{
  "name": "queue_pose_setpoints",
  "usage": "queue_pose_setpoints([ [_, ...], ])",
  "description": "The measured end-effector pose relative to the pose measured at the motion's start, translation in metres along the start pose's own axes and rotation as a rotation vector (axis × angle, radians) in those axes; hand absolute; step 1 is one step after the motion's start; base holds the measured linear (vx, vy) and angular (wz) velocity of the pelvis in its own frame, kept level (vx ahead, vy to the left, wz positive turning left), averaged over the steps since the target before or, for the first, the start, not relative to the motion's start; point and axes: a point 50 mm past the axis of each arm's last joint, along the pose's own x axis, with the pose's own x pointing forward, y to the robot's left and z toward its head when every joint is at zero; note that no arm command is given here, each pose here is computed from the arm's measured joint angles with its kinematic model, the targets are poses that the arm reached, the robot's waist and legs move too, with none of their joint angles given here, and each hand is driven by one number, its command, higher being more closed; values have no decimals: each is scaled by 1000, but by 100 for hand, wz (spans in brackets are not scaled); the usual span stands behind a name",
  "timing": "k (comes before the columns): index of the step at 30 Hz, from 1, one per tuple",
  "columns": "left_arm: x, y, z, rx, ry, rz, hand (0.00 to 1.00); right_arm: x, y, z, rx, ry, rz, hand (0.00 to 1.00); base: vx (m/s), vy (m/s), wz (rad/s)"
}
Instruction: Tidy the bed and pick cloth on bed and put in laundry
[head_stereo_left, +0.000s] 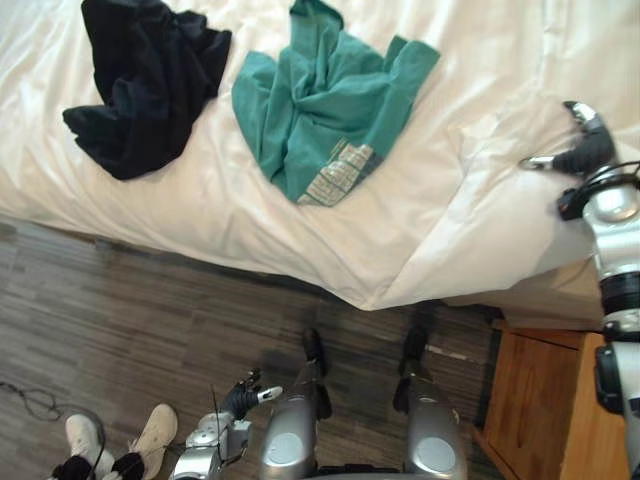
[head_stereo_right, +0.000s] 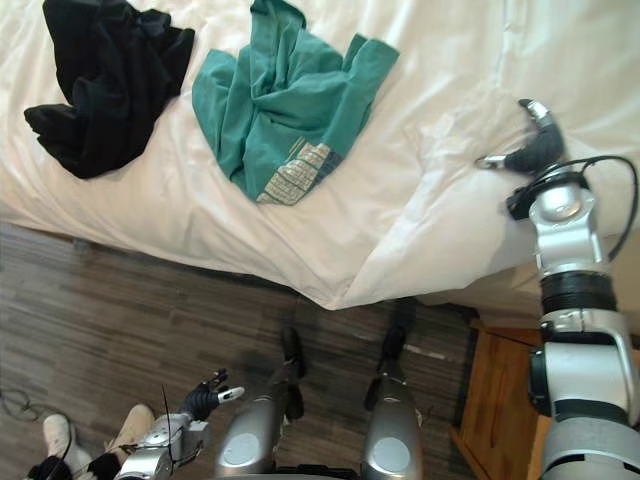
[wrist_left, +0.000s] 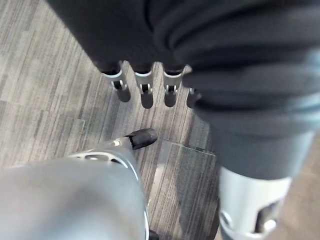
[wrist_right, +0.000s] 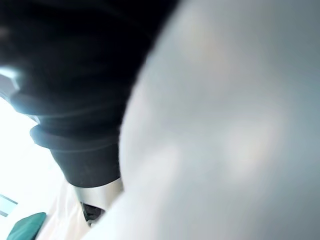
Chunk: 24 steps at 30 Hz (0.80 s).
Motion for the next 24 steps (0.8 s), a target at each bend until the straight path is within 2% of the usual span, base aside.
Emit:
queue_pose_setpoints([
  [8,1,-8,4,15,-19,-75,0,0,9,-6,-41,10,106,100,3,5,-3],
  [13,0,-10,8,16,-43,-111,0,-27,26,-40,72,43,126,100,3,8,-12],
  [16,-4,-7,2,2,-19,-116,0,-62,51,-78,190,131,136,100,28,8,-17],
  [17,-6,-7,-3,6,2,-115,0,-76,61,-92,215,175,141,0,68,5,-29],
  [21,-17,0,-27,10,79,-84,0,-154,88,-157,310,429,118,0,97,4,-31],
  [24,-25,7,-43,-26,123,-44,0,-204,91,-190,362,597,53,0,65,-4,-20],
])
